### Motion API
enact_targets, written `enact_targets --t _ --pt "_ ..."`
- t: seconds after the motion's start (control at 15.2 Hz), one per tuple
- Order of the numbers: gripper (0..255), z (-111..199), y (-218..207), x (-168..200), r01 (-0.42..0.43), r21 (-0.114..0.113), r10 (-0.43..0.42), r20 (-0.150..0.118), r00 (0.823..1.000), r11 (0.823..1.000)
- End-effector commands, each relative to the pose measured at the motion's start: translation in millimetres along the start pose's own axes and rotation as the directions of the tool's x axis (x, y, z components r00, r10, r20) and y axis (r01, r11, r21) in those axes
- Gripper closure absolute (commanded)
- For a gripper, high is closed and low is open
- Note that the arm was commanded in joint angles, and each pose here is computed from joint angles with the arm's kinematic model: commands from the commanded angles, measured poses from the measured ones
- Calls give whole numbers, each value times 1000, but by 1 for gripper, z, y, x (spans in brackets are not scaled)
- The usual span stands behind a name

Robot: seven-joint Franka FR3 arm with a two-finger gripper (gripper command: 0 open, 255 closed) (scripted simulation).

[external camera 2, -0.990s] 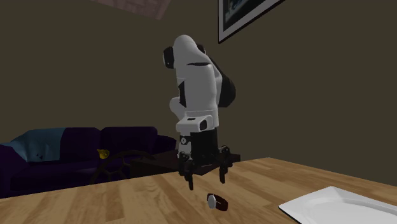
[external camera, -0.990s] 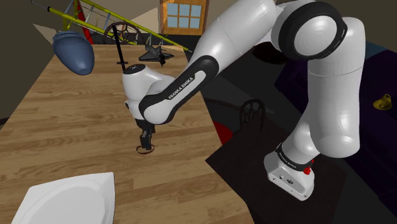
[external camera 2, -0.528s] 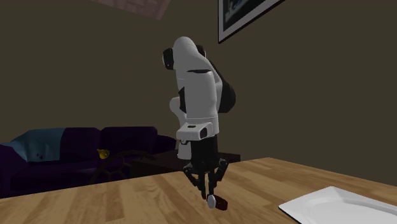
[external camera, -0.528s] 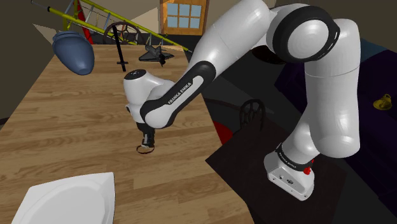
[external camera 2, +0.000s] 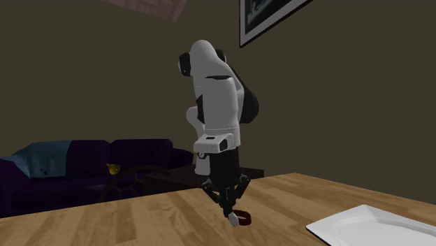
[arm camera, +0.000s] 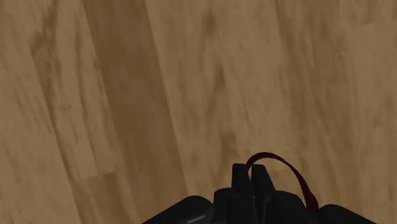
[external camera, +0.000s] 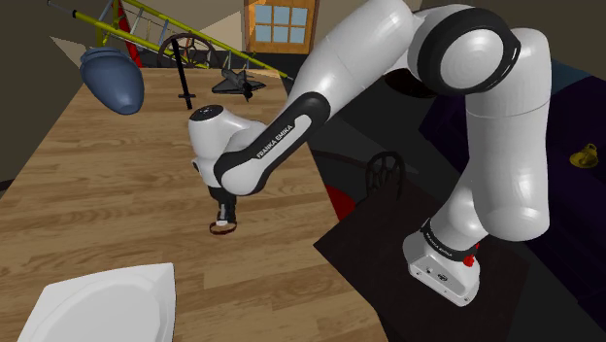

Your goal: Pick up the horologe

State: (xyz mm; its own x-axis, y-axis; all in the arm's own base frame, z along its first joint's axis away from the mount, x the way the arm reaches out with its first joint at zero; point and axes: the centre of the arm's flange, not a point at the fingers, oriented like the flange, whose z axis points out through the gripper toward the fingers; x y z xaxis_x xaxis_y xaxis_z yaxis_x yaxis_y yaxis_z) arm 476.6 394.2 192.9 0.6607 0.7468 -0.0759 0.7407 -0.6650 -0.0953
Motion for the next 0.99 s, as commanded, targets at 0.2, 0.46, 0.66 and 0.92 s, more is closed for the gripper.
enact_targets --t 0.2,0.46,0.66,0.92 --pt "255 -24 -2 -1 0 0 0 0 1000 1000" --pt "255 -45 -4 -3 0 0 0 0 1000 1000" --pt "255 -60 -6 -4 0 0 0 0 1000 1000" --pt "255 -77 -7 -6 0 0 0 0 1000 1000"
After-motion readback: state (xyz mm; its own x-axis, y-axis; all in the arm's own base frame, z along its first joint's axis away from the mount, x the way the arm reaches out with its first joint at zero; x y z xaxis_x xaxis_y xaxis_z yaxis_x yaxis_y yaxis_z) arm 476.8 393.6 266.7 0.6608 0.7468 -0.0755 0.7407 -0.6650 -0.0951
